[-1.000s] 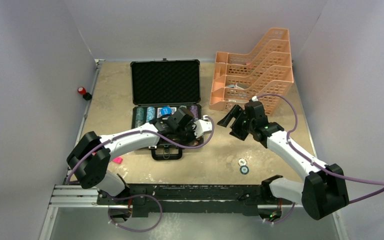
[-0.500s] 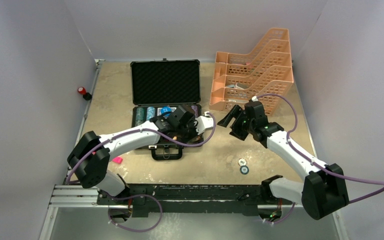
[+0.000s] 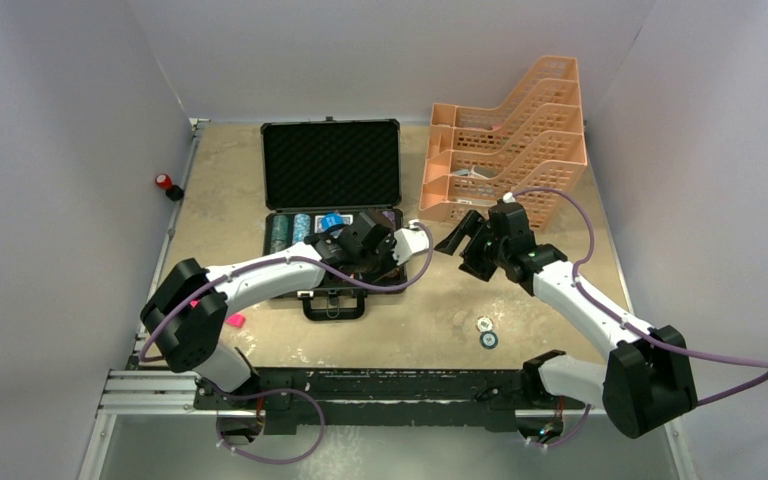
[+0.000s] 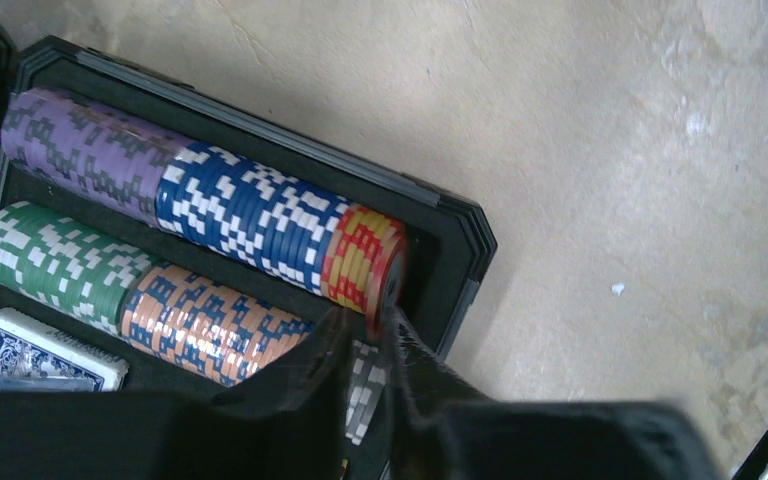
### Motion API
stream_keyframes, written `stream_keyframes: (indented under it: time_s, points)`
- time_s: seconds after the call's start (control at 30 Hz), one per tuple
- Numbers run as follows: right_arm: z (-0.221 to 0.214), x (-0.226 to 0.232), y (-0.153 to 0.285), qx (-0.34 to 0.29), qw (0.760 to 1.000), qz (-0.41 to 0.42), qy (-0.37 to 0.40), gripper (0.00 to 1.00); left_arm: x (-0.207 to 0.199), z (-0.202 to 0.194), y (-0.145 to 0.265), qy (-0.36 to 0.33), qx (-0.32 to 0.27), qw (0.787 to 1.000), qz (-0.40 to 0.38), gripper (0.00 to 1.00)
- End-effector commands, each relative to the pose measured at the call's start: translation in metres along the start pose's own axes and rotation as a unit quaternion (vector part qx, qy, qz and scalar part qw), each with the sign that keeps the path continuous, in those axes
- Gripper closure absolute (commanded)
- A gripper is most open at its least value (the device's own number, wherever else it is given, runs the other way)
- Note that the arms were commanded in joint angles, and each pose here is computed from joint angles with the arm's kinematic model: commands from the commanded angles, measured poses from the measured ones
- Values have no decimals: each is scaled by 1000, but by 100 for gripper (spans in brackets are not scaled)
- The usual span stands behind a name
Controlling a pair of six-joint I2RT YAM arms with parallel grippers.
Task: Pack up texas hold em set
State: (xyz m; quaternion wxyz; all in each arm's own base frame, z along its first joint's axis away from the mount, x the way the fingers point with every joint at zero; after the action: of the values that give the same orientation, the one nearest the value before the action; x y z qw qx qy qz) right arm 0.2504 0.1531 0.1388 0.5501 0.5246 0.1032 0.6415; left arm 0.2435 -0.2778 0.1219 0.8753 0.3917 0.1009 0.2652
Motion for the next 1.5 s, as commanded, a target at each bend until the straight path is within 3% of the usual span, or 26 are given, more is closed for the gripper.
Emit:
stream_keyframes:
  time_s: [0.0, 0.1, 0.23, 0.4, 0.63, 0.93, 1.47]
  points:
    - [0, -3, 0, -2, 1000, 0, 7, 20, 0, 12, -3, 15, -15, 1000, -4, 70]
    - [-1, -6, 0, -3, 1000, -8, 11, 20, -1, 19, 4, 21, -30, 999, -6, 63]
    - [-3, -20, 2, 0, 998, -51, 22, 20, -4, 37, 25, 29, -78, 996, -11, 61]
    - [0, -53, 8, -12, 985, -169, 41, 20, -4, 61, 58, 48, -157, 986, -5, 60]
    - [-23, -85, 21, 13, 966, -256, 9, 19, 3, 78, 98, 91, -252, 963, 30, 59]
    - [-48, -103, 17, 49, 951, -304, -27, 12, 6, 75, 124, 116, -296, 947, 50, 56]
    - [-106, -79, 7, 157, 955, -250, -18, 13, 12, 69, 138, 132, -312, 938, 75, 55]
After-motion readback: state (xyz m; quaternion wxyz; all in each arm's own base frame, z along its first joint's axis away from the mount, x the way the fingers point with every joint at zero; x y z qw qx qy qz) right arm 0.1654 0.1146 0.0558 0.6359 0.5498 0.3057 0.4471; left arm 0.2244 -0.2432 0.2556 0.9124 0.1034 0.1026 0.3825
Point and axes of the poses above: each gripper's point midway between its finger pads, its own y axis back along the fingers, its own x axis along the line the jaws close on, z = x × y, the point moved 4 cm from there along y, back along the fingers, and after that the axes turned 10 degrees about y, right-handed, at the moved point
